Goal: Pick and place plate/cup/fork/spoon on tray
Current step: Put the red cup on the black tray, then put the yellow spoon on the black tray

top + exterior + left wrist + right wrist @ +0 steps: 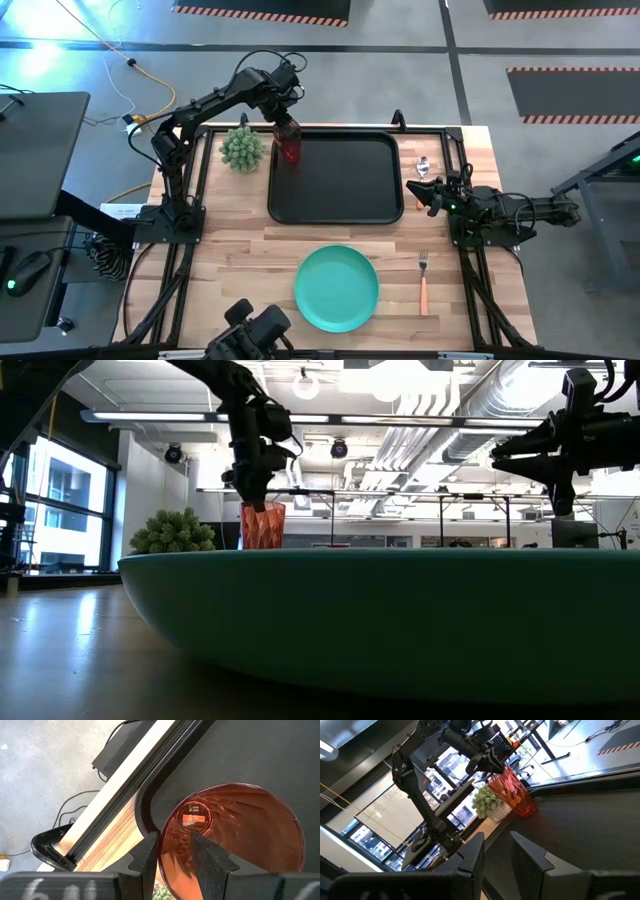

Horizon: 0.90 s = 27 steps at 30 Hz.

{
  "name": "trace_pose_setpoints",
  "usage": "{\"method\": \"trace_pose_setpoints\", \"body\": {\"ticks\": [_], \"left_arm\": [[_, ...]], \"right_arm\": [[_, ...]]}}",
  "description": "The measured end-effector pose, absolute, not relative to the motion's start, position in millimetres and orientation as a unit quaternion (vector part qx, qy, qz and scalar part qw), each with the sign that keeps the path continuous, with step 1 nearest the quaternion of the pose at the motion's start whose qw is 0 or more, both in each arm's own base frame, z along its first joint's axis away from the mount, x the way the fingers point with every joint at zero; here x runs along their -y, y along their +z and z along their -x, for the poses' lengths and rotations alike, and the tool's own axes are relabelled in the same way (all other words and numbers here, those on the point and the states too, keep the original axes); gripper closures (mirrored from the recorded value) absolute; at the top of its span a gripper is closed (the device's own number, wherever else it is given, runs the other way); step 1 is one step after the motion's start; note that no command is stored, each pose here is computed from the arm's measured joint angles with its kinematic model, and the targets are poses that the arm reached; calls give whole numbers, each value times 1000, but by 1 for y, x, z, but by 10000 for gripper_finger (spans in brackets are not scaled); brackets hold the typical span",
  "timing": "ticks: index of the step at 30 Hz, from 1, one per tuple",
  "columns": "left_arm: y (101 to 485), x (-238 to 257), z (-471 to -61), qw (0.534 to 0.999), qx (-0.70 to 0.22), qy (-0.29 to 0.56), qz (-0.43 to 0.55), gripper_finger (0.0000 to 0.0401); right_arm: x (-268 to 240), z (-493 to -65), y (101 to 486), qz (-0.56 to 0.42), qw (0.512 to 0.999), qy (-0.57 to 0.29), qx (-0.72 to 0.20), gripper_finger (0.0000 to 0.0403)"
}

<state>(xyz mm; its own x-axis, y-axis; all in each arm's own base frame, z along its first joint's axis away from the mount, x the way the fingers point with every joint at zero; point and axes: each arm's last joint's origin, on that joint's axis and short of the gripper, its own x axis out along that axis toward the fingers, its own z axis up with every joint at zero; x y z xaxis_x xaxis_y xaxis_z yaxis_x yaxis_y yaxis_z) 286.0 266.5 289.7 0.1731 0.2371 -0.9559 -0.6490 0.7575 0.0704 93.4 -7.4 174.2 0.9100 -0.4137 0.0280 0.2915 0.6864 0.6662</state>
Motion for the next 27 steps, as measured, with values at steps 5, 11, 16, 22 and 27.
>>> {"method": "trace_pose_setpoints", "body": {"ticks": [5, 11, 16, 22, 27], "left_arm": [[291, -267, -286, 745, -569, 298, 180, 295], [311, -269, -288, 760, -547, 309, 169, 295], [329, -267, -286, 765, -538, 312, 166, 295], [349, -260, -281, 762, -540, 308, 182, 295], [354, -251, -278, 745, -554, 307, 211, 295]], "right_arm": [[7, -93, 174, -346, 914, -193, 88, 320], [7, -93, 174, -346, 914, -193, 89, 320], [7, -93, 174, -346, 914, -193, 89, 320], [7, -93, 177, -349, 913, -189, 99, 320], [7, -93, 184, -355, 908, -175, 136, 320]]}}
